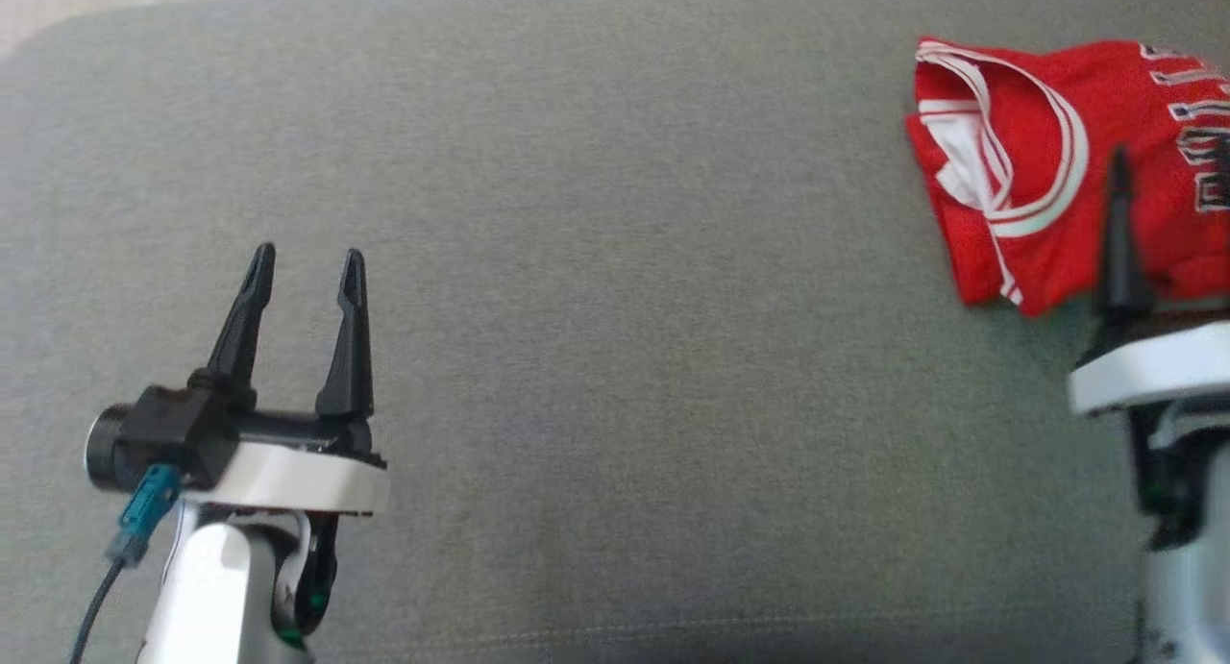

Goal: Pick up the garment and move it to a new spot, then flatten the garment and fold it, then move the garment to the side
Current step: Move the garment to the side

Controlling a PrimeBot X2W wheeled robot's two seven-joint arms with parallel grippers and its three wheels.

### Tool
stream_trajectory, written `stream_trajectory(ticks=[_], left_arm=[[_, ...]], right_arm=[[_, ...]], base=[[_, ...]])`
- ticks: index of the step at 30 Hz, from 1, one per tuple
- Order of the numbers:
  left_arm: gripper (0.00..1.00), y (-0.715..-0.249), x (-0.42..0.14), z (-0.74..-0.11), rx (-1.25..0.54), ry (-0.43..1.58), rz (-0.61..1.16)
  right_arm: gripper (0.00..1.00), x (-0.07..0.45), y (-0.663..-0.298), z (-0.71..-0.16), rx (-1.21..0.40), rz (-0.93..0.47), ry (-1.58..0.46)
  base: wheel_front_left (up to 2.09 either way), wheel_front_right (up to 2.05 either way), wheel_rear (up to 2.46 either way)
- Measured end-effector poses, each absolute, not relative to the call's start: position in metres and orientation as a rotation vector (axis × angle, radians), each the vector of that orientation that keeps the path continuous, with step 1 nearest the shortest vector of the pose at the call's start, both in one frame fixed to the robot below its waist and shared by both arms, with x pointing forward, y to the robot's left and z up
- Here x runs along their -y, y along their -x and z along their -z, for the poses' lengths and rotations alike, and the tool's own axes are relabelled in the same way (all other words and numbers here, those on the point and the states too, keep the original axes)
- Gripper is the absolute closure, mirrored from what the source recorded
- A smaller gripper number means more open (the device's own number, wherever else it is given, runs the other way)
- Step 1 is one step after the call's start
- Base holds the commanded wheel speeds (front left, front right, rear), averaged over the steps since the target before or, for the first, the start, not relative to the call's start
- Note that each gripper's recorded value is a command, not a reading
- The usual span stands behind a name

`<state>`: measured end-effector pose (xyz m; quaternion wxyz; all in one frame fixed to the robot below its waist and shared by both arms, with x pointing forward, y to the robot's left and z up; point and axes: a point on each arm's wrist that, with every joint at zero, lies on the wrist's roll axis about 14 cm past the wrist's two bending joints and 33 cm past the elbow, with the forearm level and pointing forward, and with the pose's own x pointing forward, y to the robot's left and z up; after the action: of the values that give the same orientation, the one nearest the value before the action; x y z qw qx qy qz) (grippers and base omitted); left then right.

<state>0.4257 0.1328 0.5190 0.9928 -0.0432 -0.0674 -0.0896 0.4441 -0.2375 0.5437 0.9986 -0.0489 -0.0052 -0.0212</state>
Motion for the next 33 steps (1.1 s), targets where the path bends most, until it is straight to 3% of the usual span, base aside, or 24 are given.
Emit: stream_trajectory(ticks=[4,13,33], left_arm=[[0.00,-0.411,-0.158,-0.517,0.122,0.072,0.099],[0.00,-0.379,-0.189,-0.507,0.080,0.060,0.003],[0.00,-0.339,-0.184,-0.498,0.025,0.034,0.046]], right_arm=[[0.00,0.188,-0.436,-0.538,0.012,-0.060,0.029],[0.00,0.141,-0.418,-0.518,-0.025,-0.180,-0.084],[0.00,0.155,-0.364,-0.518,-0.030,-0.145,-0.090]], base=[[0.00,0.00,0.00],[0.00,0.00,0.00],[0.00,0.00,0.00]])
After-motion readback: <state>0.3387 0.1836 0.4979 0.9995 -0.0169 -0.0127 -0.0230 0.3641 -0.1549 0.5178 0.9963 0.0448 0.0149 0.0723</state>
